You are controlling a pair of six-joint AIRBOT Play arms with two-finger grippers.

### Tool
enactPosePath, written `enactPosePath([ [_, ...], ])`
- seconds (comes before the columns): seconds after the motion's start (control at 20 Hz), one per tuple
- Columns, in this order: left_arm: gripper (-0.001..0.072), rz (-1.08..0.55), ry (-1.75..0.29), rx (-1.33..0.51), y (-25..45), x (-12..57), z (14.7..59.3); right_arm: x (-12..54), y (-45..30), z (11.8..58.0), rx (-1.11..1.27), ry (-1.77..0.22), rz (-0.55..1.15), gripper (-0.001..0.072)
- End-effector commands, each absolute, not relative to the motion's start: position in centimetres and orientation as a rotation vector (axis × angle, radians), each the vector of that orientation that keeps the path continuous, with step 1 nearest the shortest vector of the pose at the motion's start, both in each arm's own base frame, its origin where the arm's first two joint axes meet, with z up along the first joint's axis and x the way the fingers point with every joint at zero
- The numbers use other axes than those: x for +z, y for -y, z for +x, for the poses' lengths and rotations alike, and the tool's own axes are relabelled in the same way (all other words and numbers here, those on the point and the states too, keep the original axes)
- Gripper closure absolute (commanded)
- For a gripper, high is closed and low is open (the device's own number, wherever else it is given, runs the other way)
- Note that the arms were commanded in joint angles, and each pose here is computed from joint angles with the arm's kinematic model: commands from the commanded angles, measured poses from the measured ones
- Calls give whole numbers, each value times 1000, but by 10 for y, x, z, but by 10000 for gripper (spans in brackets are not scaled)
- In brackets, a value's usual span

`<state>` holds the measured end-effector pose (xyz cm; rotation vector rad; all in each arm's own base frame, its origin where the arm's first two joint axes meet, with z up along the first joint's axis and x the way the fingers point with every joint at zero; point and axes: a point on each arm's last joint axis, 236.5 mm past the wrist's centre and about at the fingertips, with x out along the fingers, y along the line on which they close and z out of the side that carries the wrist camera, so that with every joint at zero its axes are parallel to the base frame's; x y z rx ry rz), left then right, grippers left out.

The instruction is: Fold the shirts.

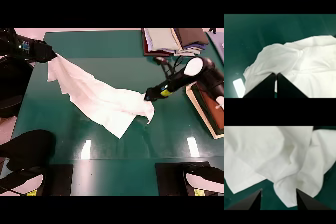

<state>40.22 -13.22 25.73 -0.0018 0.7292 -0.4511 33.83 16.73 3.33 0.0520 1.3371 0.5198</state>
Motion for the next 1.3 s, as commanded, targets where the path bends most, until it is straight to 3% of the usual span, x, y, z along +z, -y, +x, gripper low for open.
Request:
enactPosePath([
  [0.0, 686, -2, -730, -450, 132, 257, 402, 20, -195, 318, 577, -1311, 49, 221],
  [0.2, 687, -4, -730, -453, 133, 257, 402, 14, -216, 322, 572, -1260, 57, 230],
  [0.45, 686, -3, -734, -453, 133, 256, 401, 25, -221, 359, 537, -1203, 55, 242],
  [0.65, 686, -3, -733, -454, 133, 256, 402, 27, -200, 378, 429, -1230, -22, 243],
  [1.1, 686, -3, -734, -454, 133, 256, 401, 0, -190, 375, 370, -1364, -65, 253],
  [1.25, 686, -3, -734, -454, 133, 256, 401, -14, -192, 375, 367, -1397, -71, 297],
])
